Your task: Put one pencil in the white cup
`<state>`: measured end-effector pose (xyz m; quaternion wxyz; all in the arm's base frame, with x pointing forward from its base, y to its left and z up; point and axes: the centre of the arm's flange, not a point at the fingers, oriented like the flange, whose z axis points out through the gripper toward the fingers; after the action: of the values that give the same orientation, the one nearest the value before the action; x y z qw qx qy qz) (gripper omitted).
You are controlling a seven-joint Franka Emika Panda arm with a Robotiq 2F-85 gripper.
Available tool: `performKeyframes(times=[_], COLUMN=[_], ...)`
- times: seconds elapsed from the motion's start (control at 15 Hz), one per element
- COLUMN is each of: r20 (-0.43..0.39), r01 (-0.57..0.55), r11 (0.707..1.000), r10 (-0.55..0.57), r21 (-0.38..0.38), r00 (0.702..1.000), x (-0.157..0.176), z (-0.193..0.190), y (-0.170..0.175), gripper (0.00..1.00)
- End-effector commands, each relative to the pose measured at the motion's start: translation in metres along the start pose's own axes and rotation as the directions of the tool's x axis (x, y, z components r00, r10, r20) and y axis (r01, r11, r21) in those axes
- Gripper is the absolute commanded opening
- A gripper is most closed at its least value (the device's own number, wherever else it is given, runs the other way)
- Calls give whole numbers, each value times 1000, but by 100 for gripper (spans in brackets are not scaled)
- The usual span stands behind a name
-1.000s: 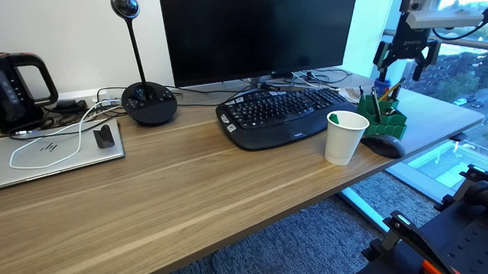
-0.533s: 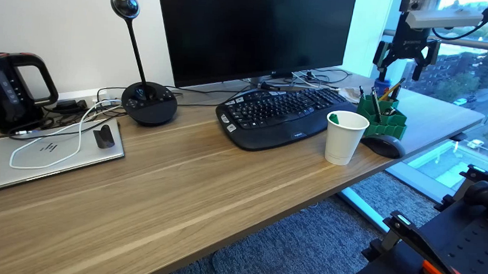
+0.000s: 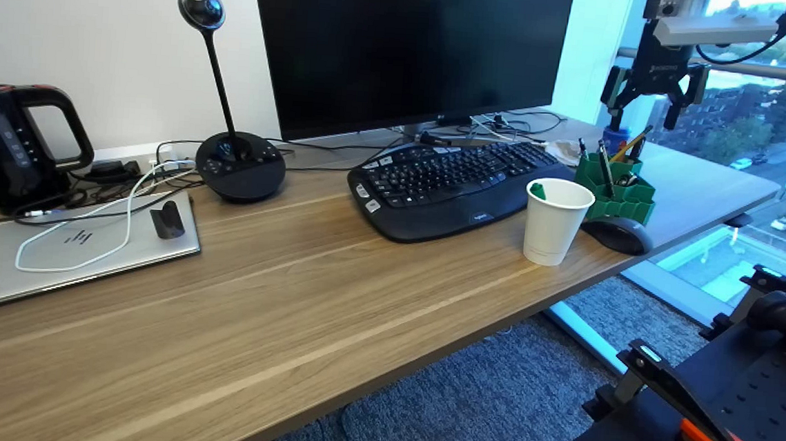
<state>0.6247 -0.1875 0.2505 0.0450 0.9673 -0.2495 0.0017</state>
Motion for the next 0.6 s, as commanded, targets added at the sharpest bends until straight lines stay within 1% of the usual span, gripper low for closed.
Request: performKeyframes(times=[0.0, 0.53], r20=[0, 6], r01=[-7, -10], r11=[1000, 1000], r10=[7, 10], r21=[14, 11], r00=[1000, 1000], x=[3, 1], z=[-2, -2], y=[1, 4], gripper=[100, 100])
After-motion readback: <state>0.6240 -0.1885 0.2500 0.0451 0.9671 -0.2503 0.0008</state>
